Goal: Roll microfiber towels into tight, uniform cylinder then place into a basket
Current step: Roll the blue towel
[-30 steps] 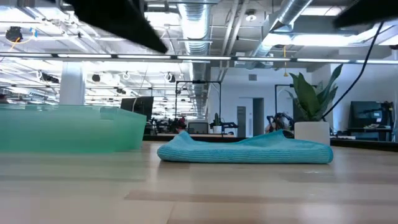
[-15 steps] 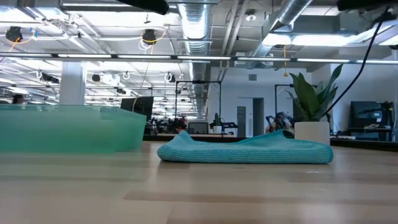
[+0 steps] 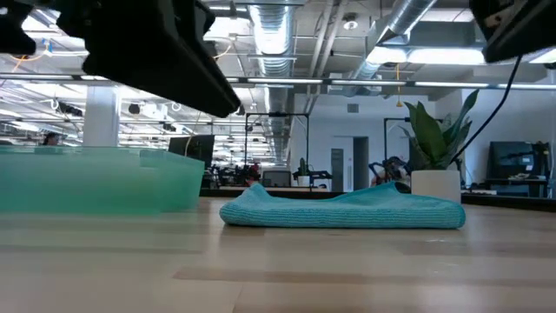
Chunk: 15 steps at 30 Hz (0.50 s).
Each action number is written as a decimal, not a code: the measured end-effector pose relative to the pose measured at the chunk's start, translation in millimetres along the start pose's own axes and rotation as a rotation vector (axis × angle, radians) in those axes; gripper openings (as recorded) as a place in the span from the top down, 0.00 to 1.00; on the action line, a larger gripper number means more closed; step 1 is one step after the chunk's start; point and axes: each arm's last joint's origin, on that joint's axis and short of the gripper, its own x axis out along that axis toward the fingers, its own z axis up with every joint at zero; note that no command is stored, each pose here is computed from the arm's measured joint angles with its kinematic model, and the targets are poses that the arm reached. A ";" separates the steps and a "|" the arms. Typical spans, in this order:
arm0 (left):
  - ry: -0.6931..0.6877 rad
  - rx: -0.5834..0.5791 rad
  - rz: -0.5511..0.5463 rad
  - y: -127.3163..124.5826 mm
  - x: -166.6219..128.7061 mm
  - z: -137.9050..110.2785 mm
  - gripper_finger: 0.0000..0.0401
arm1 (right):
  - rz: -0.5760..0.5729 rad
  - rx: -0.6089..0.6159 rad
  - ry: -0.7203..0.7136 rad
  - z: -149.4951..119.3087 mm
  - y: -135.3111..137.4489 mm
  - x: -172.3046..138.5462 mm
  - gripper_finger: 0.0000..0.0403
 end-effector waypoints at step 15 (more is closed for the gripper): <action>0.109 -0.022 -0.039 6.0 33.3 -14.9 0.59 | -0.085 -0.082 0.166 -31.8 6.4 68.7 0.57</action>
